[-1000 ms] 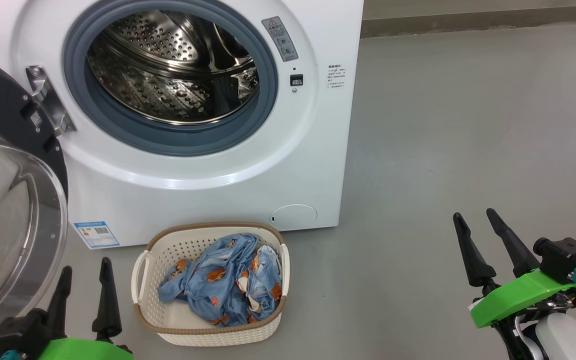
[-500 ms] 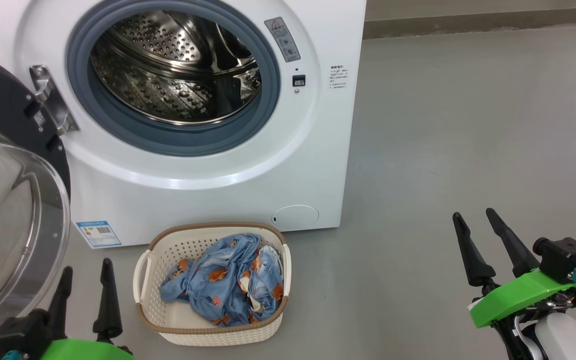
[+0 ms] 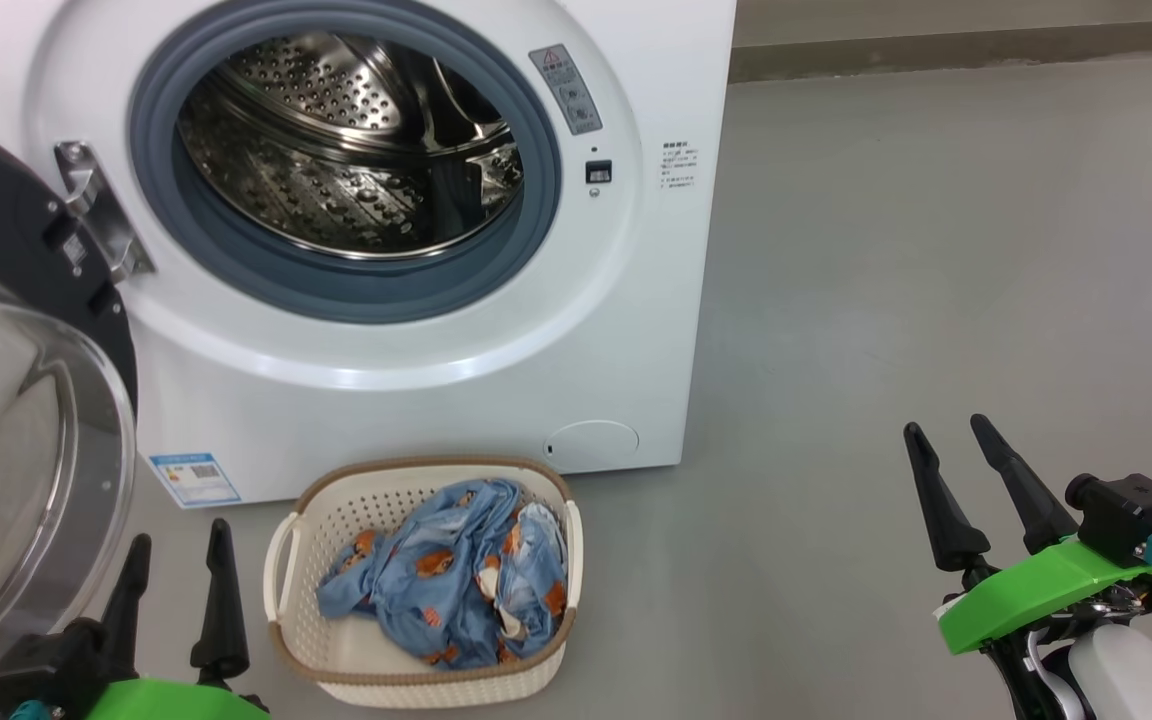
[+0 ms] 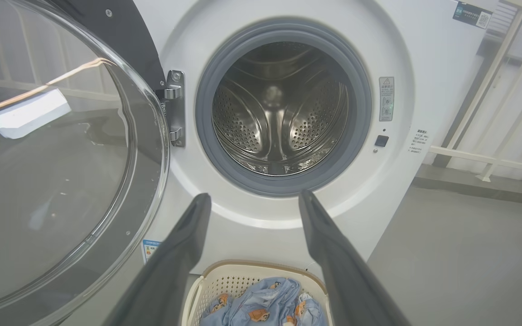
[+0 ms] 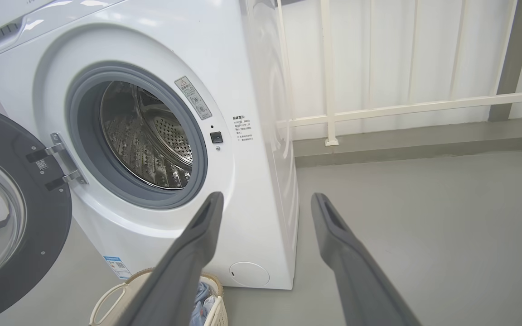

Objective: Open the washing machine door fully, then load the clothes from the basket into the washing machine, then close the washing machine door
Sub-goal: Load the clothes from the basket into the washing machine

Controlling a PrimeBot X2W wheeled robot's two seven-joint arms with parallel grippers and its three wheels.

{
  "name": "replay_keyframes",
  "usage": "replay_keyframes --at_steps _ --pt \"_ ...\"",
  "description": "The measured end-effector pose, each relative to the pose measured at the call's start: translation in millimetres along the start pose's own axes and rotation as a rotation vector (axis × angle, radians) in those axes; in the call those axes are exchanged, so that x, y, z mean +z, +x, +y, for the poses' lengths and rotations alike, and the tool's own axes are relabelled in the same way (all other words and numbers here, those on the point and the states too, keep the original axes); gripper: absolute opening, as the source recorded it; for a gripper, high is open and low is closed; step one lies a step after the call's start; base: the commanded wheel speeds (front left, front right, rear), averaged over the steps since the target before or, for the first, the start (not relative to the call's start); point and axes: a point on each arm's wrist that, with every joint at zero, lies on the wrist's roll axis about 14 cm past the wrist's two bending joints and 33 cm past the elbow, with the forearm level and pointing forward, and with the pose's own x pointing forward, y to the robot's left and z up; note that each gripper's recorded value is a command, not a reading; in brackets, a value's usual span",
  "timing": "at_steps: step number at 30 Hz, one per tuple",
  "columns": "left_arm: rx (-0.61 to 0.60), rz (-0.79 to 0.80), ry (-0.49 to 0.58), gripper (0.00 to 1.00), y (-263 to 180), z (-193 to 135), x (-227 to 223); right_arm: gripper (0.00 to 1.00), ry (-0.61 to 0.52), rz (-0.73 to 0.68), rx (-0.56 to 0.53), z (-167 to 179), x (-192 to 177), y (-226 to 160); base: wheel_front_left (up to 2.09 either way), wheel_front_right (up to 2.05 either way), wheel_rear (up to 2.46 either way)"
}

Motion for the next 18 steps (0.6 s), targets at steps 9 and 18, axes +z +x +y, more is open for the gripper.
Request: replay_keyframes --at_steps 9,18 --pt "0.002 0.002 0.002 1.00 -0.4 1.0 -0.6 1.00 0.001 0.001 0.002 0.7 -0.5 0.9 1.41 -1.41 0.00" --pt "0.003 0.004 0.005 1.00 -1.0 1.9 -0.8 1.00 0.003 0.000 0.005 1.5 -0.4 1.5 1.37 -1.37 0.00"
